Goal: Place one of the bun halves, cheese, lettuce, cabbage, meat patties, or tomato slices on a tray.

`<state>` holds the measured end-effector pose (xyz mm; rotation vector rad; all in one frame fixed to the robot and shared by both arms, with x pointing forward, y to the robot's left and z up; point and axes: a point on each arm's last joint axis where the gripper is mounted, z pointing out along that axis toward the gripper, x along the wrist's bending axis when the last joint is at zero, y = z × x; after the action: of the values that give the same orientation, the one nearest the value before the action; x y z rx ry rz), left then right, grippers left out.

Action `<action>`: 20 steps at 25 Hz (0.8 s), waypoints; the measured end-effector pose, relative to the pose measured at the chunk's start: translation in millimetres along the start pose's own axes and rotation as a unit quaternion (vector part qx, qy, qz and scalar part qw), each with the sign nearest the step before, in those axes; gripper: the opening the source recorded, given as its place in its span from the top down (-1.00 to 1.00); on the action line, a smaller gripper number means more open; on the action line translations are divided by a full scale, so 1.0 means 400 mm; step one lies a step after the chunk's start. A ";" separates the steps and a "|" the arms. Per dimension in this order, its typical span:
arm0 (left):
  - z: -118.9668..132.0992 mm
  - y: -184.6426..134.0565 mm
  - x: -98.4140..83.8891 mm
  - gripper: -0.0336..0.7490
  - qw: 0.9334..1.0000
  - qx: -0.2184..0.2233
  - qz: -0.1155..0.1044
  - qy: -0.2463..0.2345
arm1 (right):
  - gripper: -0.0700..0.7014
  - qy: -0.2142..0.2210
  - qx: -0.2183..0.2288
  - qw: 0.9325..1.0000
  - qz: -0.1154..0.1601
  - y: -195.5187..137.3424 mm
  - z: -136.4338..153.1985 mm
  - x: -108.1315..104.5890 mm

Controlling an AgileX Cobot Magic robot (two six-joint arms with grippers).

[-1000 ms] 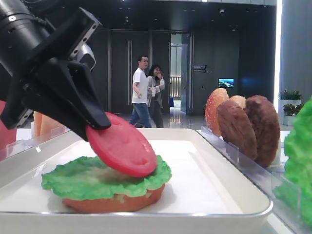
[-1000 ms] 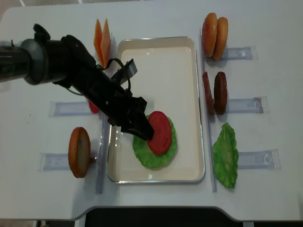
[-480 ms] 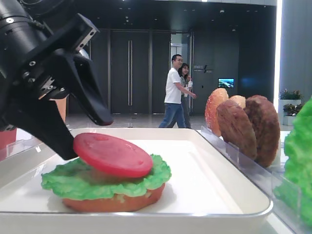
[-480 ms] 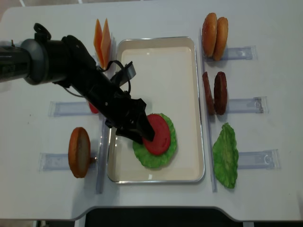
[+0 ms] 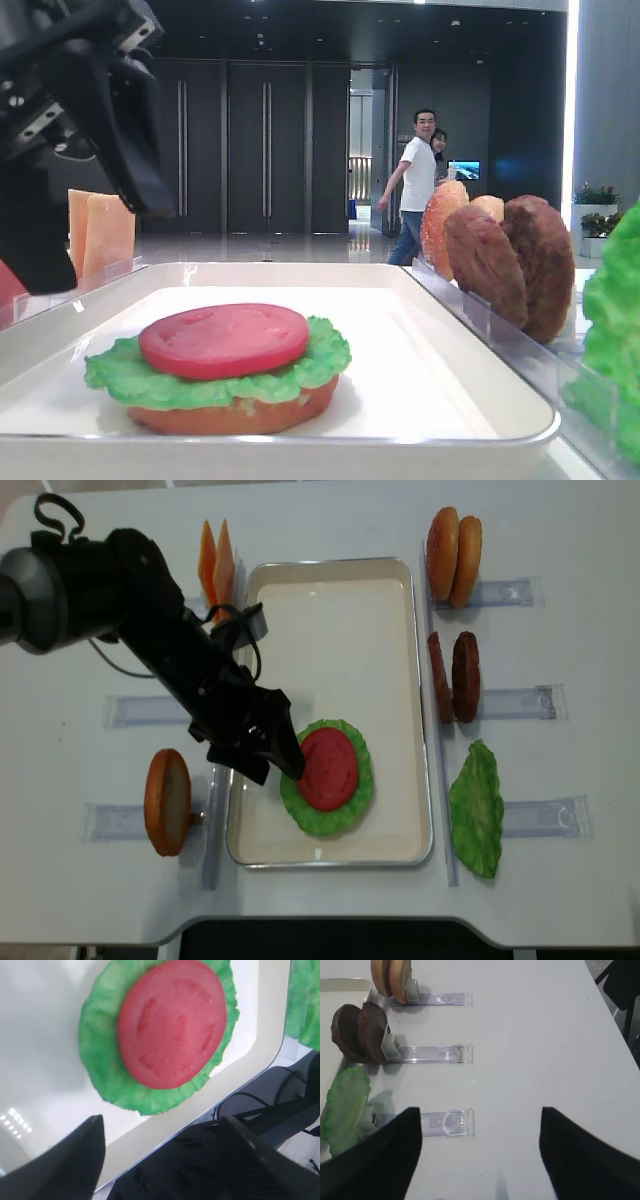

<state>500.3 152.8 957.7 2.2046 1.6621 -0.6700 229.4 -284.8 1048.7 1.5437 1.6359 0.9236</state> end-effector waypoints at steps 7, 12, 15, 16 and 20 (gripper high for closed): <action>-0.126 -0.019 -0.038 -0.46 0.996 -0.021 0.006 0.081 | -0.42 0.000 0.000 1.000 0.000 0.000 0.000 0.000; -0.219 -0.044 -0.054 -0.46 0.986 -0.057 -0.001 0.157 | -0.42 0.000 0.000 1.000 0.000 0.000 0.000 0.000; -0.257 -0.067 -0.061 -0.46 0.980 -0.082 -0.003 0.181 | -0.42 0.000 0.000 1.000 0.000 0.000 0.000 0.000; -0.265 -0.072 -0.063 -0.46 0.979 -0.087 -0.002 0.186 | -0.42 0.000 0.000 1.000 0.000 0.000 0.000 0.000; -0.275 -0.077 -0.058 -0.41 0.974 -0.092 0.003 0.205 | -0.42 0.000 0.000 1.000 0.000 0.000 0.000 0.000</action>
<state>486.0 197.8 1064.3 2.3174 1.8147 -0.0477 229.4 -284.8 1048.7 1.5437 1.6359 0.9236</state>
